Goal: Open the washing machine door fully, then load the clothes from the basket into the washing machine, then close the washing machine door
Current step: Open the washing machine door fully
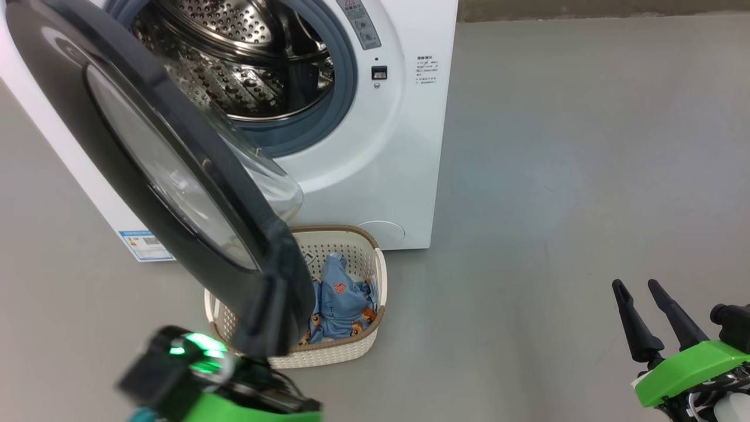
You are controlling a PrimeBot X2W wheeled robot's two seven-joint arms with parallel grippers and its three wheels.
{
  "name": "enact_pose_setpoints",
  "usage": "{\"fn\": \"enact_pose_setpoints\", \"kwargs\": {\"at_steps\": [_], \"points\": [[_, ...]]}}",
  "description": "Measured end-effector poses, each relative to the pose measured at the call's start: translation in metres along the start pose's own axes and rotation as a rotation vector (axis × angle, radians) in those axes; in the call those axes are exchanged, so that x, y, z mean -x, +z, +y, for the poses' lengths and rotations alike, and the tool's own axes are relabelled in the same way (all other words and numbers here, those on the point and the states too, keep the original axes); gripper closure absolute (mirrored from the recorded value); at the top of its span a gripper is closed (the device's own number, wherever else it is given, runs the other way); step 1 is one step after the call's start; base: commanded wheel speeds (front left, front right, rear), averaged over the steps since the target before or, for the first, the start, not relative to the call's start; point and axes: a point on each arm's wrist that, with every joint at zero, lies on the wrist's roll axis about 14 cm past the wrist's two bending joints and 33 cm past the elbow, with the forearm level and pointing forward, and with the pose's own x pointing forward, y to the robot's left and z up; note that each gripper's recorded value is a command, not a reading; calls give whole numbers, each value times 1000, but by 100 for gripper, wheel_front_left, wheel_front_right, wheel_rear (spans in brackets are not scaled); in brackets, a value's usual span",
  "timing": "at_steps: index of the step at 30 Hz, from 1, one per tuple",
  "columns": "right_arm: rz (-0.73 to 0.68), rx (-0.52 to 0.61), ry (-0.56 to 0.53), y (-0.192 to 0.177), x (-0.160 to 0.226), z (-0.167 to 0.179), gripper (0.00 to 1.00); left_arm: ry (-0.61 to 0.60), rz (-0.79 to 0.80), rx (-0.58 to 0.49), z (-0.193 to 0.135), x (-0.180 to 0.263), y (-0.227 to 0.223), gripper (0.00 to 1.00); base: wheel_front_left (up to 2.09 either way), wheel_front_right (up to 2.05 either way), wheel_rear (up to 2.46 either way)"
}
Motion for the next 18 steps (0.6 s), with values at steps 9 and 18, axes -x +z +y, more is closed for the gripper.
{"fn": "enact_pose_setpoints", "kwargs": {"at_steps": [9,18], "points": [[14,-1,-1,-5,-1,-1,0,-59,158,105,-23,0,-55,100,0,0,0],[24,15,9,-9,-4,2,0,-4,289,123,-3,1,-98,100,0,0,0]]}}
